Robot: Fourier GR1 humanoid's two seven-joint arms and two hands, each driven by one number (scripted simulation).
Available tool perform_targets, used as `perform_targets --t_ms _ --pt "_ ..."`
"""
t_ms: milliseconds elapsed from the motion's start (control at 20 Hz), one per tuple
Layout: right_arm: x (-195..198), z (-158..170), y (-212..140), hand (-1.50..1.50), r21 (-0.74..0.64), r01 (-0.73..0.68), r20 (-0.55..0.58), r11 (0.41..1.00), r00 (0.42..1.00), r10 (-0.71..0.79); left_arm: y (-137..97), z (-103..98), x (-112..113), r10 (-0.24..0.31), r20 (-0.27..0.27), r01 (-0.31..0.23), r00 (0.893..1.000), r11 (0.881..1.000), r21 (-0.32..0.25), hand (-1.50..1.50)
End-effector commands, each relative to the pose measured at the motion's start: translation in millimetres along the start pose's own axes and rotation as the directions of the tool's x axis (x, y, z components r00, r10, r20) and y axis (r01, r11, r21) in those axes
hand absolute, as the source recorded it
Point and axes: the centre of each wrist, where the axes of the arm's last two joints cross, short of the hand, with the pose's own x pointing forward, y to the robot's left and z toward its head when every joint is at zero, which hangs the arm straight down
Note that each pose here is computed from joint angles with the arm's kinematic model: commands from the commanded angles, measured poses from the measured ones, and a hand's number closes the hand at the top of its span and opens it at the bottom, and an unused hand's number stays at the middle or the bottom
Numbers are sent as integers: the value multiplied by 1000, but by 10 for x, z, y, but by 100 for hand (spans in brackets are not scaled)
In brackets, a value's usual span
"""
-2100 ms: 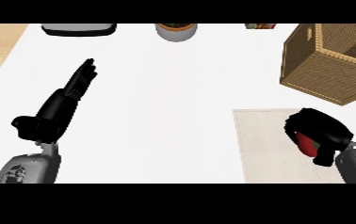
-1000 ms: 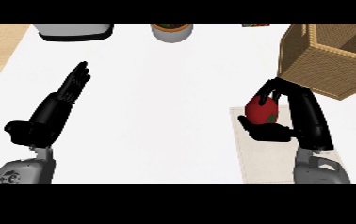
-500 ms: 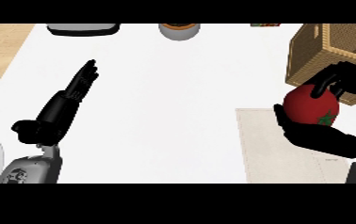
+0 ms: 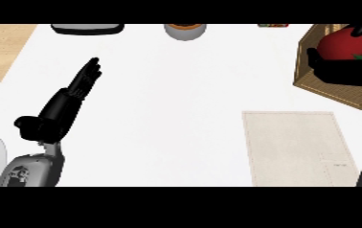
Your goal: Pick the tomato from the placemat and place it in the basket
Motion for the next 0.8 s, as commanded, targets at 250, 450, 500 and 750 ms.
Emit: perform_targets --t_ms 250,450,500,750 --pt "-325 -664 -256 150 -222 53 -66 974 995 -69 -34 4 -117 -4 8 4 1000 1000 -7 0" --pt "-265 -1123 -195 150 -213 21 -104 977 994 -44 33 -119 -56 6 11 -6 1000 1000 -4 0" --pt "-542 -1040 -443 150 -224 7 -130 975 991 -37 3 106 -161 -13 7 13 1000 1000 -4 0" --pt "-1137 -1136 -276 150 -186 -7 -161 983 987 -23 -13 20 -73 2 29 -1 1000 1000 -11 0"
